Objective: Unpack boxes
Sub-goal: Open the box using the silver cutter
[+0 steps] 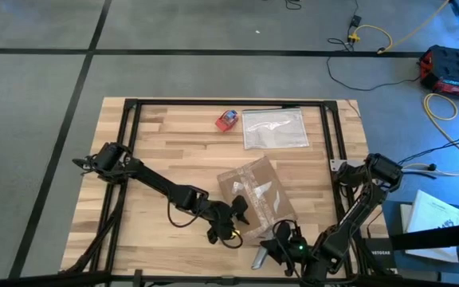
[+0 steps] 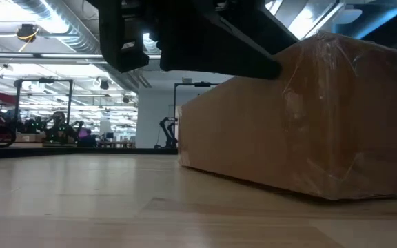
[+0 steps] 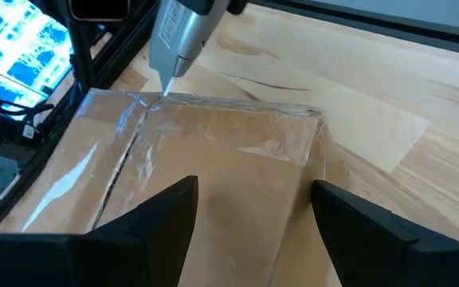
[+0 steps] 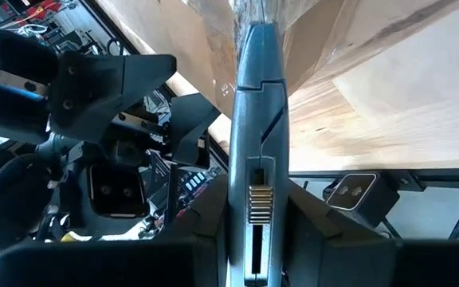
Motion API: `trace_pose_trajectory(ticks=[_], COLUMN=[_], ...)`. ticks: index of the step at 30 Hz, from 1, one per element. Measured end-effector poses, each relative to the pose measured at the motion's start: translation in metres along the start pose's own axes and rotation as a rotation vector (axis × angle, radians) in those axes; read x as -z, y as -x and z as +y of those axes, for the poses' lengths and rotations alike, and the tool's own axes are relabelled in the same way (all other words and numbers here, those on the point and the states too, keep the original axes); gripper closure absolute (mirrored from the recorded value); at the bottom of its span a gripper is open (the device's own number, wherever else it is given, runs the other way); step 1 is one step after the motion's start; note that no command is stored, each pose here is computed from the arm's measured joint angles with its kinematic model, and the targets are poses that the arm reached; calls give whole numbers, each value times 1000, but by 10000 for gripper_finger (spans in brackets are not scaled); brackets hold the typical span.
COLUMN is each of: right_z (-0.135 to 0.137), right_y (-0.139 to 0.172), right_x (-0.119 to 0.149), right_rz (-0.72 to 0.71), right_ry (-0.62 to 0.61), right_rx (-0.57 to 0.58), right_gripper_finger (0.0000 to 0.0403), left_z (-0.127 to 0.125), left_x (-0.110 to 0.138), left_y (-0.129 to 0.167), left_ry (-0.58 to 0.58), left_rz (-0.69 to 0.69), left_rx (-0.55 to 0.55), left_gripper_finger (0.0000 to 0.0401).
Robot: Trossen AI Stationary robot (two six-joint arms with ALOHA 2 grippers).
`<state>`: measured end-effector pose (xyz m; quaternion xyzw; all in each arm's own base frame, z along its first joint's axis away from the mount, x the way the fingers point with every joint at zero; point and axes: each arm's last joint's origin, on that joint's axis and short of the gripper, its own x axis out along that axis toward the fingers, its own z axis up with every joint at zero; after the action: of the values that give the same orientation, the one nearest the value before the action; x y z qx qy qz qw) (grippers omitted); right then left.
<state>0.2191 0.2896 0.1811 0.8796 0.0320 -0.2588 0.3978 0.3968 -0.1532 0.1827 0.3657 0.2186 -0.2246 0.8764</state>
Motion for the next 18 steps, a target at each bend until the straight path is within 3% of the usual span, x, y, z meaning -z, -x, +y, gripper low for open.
trace_pose_trajectory(ticks=[18], right_z=[4], right_y=[-5], right_x=[1], right_rz=[3], right_ry=[-1], right_rx=[-1], right_gripper_finger=[342], left_z=[0], left_x=[0], left_y=[0], left_ry=[2], left_rz=[0], left_rx=[-3], left_gripper_finger=[167])
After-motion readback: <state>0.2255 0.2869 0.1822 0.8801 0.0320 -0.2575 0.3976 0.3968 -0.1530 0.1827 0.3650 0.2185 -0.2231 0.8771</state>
